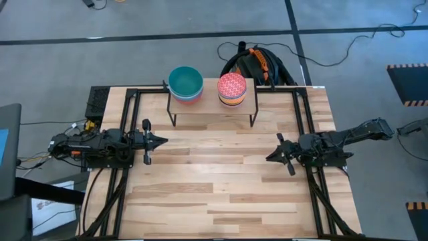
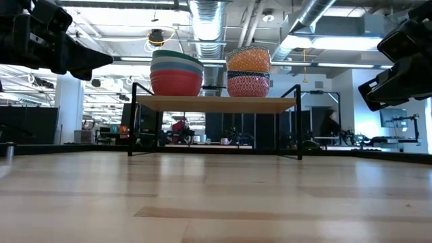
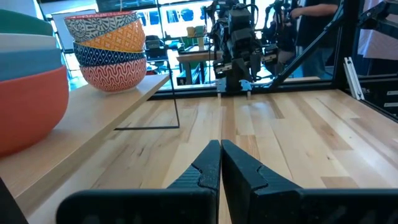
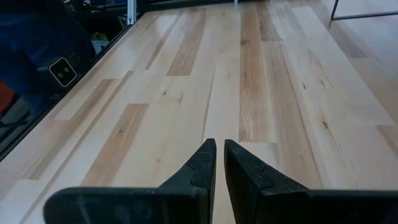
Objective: Place and stack bowls onto a shelf
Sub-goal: Return to Home Position
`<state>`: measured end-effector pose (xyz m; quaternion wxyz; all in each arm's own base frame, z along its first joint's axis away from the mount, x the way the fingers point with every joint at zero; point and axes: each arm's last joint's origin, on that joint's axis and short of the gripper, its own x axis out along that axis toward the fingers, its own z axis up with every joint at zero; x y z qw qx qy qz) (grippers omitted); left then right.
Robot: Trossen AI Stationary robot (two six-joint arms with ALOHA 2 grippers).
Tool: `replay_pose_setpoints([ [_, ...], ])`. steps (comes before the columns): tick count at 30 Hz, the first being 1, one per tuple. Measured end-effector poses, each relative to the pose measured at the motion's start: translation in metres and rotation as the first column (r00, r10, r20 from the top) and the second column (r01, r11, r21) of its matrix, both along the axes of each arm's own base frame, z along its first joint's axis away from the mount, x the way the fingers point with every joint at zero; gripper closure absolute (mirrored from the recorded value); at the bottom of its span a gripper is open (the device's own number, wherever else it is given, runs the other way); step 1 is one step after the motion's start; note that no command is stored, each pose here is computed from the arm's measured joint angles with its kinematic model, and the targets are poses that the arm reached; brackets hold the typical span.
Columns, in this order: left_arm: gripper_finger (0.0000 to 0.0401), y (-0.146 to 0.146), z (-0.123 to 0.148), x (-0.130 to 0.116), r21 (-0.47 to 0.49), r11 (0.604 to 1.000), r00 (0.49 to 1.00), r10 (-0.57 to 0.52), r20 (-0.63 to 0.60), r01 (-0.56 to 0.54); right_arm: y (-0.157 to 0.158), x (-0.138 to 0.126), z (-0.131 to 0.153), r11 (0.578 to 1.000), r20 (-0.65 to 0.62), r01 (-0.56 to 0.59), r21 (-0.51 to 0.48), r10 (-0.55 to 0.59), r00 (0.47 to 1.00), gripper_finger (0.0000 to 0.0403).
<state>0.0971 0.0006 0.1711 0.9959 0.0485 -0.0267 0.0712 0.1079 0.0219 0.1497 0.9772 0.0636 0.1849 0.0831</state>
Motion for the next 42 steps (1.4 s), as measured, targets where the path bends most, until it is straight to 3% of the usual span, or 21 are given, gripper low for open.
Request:
replay_pose_setpoints([
  [42,0.0401,-0.0006,-0.0001,0.0,0.0,1.0,1.0,-0.011,-0.001,0.011,0.0,0.0,0.0002,1.0,0.002,0.0,0.0,0.0,1.0,0.0342],
])
